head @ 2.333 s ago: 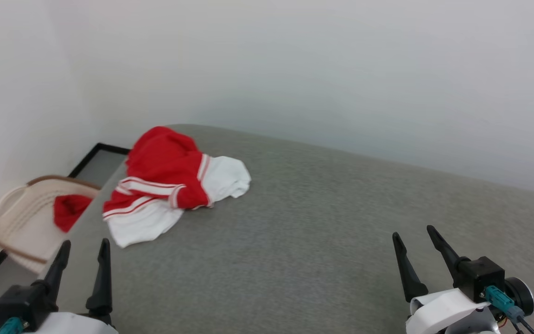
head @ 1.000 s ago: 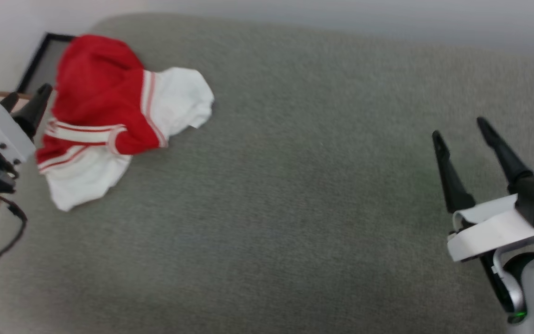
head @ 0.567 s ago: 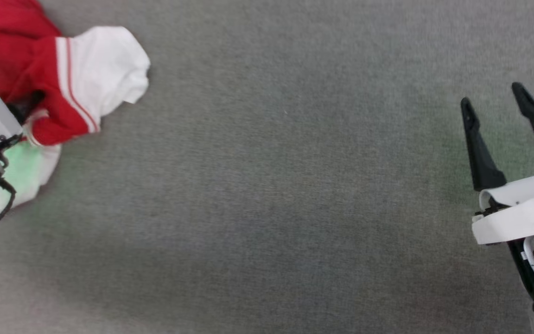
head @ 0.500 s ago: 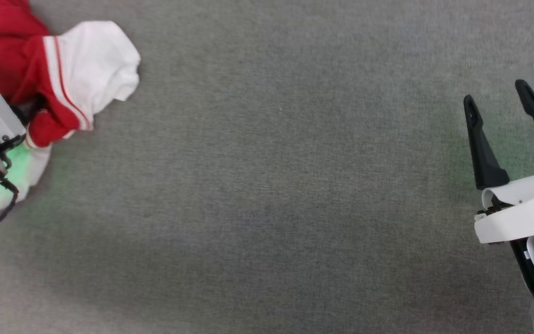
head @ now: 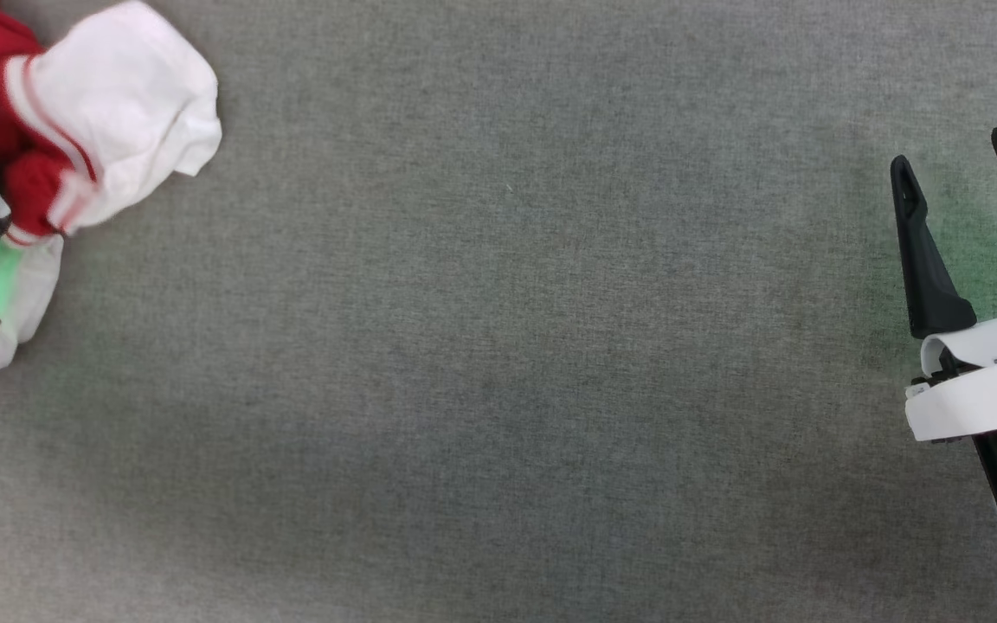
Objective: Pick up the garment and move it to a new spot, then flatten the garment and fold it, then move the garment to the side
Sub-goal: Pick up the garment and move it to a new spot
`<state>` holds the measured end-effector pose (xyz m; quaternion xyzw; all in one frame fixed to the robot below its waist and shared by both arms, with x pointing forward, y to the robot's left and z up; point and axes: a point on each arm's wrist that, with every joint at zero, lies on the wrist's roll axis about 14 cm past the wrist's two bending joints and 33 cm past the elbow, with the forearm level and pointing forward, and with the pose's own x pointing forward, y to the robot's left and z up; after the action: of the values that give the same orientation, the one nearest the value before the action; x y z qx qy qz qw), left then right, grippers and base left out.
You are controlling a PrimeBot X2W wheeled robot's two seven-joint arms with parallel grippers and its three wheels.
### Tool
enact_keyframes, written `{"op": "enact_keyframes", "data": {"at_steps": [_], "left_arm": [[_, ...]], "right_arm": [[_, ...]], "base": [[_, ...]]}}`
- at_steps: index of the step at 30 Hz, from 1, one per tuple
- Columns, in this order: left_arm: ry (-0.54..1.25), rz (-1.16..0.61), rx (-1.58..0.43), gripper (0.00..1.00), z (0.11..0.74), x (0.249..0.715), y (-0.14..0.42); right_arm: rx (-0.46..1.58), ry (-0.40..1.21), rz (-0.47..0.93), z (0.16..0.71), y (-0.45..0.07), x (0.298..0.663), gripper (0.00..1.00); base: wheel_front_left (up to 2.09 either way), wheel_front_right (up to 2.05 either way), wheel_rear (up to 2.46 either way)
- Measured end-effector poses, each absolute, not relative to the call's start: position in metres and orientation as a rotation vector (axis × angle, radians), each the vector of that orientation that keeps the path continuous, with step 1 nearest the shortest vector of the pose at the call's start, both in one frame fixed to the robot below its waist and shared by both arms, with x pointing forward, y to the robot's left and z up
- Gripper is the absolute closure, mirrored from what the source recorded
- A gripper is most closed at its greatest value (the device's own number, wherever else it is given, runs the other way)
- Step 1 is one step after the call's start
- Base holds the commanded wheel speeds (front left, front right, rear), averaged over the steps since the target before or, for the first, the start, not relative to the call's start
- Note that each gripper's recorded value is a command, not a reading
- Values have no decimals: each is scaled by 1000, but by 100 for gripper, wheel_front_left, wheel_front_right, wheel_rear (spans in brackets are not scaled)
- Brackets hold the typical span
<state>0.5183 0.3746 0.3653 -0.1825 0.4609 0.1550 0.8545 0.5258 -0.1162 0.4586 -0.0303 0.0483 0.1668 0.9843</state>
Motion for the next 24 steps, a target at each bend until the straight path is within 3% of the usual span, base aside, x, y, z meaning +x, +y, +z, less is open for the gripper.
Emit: {"op": "enact_keyframes", "data": {"at_steps": [7,14,24], "left_arm": [[880,321,-324,100,392,523,382],[611,274,-166,100,495,549,394],[384,178,-55,100,618,540,378]], "right_arm": [[-50,76,338,468,-113,523,0],[-11,48,354,485,-102,506,0],[16,-39,372,525,-89,485,0]], "base": [[0,0,0],[0,0,0],[0,0,0]]}}
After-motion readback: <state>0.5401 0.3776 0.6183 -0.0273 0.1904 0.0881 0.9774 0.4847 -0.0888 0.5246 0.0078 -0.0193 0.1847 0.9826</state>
